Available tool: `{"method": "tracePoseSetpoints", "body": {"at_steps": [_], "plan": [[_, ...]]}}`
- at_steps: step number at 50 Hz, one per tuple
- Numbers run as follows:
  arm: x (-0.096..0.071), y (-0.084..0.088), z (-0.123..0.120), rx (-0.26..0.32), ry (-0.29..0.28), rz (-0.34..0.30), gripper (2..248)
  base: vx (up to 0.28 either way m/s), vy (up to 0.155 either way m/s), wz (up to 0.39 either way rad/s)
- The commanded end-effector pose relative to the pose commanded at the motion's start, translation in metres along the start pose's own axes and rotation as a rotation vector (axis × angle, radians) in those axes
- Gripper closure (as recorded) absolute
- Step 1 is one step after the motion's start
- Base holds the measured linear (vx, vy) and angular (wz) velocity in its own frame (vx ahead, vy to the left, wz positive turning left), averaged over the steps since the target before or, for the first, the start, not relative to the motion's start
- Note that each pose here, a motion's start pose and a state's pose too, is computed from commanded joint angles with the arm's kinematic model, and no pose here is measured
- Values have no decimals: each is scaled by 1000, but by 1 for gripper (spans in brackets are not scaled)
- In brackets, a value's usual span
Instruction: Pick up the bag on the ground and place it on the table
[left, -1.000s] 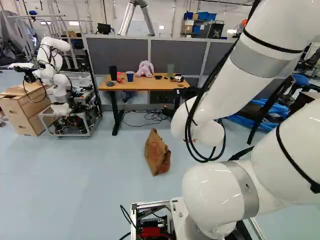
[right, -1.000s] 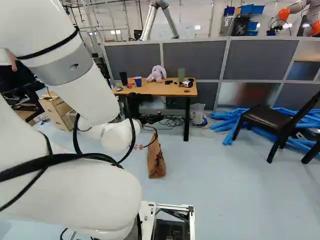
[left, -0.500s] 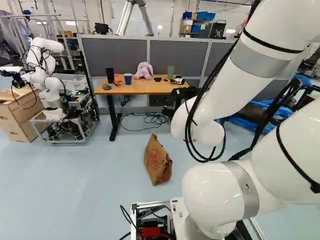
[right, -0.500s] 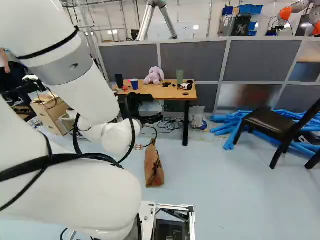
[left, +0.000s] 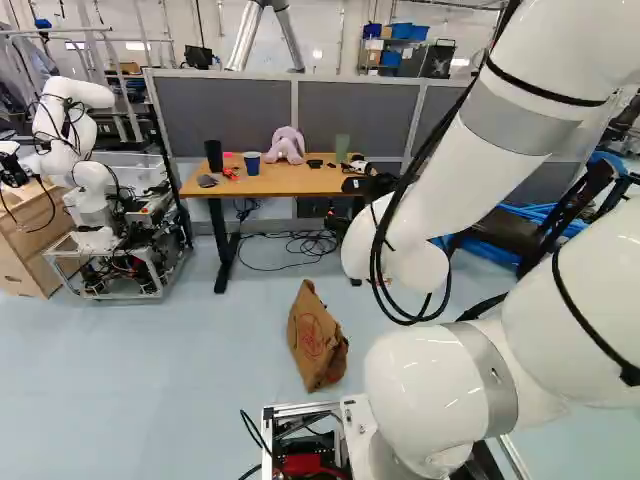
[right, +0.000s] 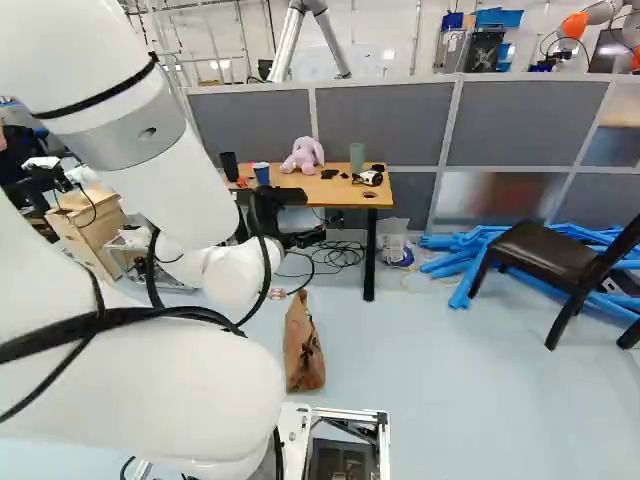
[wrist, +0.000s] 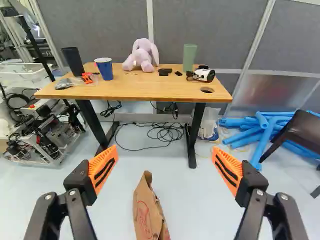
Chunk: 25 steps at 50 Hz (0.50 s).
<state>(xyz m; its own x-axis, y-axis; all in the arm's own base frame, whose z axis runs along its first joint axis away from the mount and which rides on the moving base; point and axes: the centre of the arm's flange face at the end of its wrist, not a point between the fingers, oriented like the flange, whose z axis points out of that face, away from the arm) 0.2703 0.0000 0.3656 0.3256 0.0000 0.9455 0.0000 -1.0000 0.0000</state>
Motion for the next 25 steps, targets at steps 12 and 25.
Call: {"method": "tracePoseSetpoints", "body": {"at_steps": [12,25], "plan": [[1,0,2,0,-1,0,3,114,1,-20],[3,0,5,0,-3,0,3,-2,1,3]]}}
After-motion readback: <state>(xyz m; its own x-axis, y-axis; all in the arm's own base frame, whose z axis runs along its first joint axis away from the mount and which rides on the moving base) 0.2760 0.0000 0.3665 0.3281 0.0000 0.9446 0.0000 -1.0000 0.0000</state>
